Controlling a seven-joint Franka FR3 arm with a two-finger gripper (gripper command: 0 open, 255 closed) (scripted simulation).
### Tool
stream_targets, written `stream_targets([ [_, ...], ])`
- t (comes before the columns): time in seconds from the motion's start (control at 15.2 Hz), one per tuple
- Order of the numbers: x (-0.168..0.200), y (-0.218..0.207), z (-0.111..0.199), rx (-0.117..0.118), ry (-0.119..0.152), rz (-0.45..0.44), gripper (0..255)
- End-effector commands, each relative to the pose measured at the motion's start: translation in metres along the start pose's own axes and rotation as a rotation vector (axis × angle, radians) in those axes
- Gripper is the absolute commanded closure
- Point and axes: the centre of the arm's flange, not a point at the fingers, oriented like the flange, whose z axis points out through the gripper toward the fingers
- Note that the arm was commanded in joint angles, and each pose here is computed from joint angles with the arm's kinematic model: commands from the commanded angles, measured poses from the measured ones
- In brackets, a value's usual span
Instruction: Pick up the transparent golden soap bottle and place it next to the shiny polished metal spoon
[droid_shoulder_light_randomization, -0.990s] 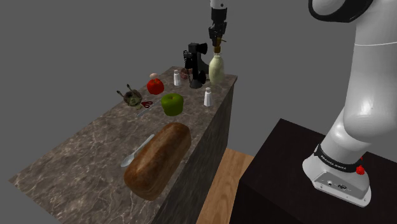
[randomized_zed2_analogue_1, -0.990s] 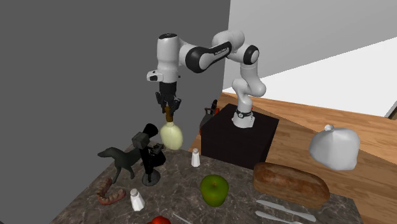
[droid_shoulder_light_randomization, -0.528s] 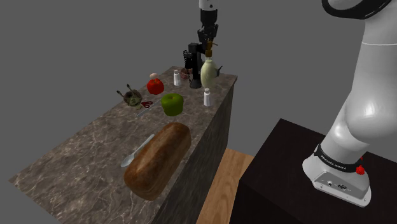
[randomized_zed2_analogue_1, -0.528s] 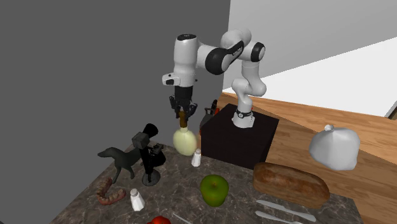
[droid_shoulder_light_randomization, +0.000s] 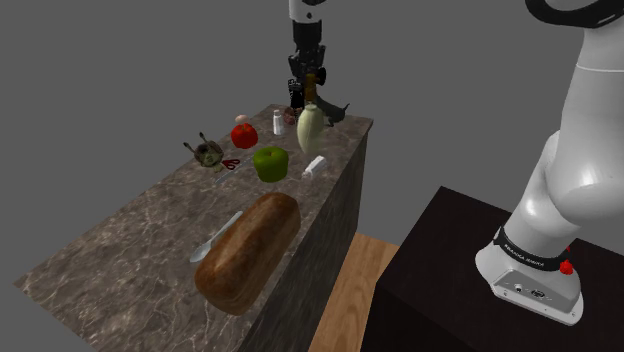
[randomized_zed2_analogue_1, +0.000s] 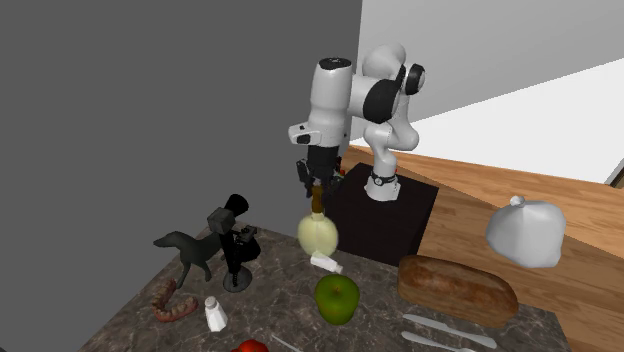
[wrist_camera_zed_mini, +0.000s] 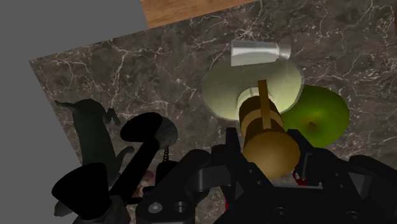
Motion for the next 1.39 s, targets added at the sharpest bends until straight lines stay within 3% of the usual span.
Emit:
stream_targets([
  [0.0,0.001,-0.029,-0.004,-0.001,0.001,0.001,255],
  [1.12,-0.005,-0.254,-0.020,-0.001,0.001,0.001,255],
  [1.32,-0.007,-0.255,-0.004,-0.001,0.001,0.001,255],
])
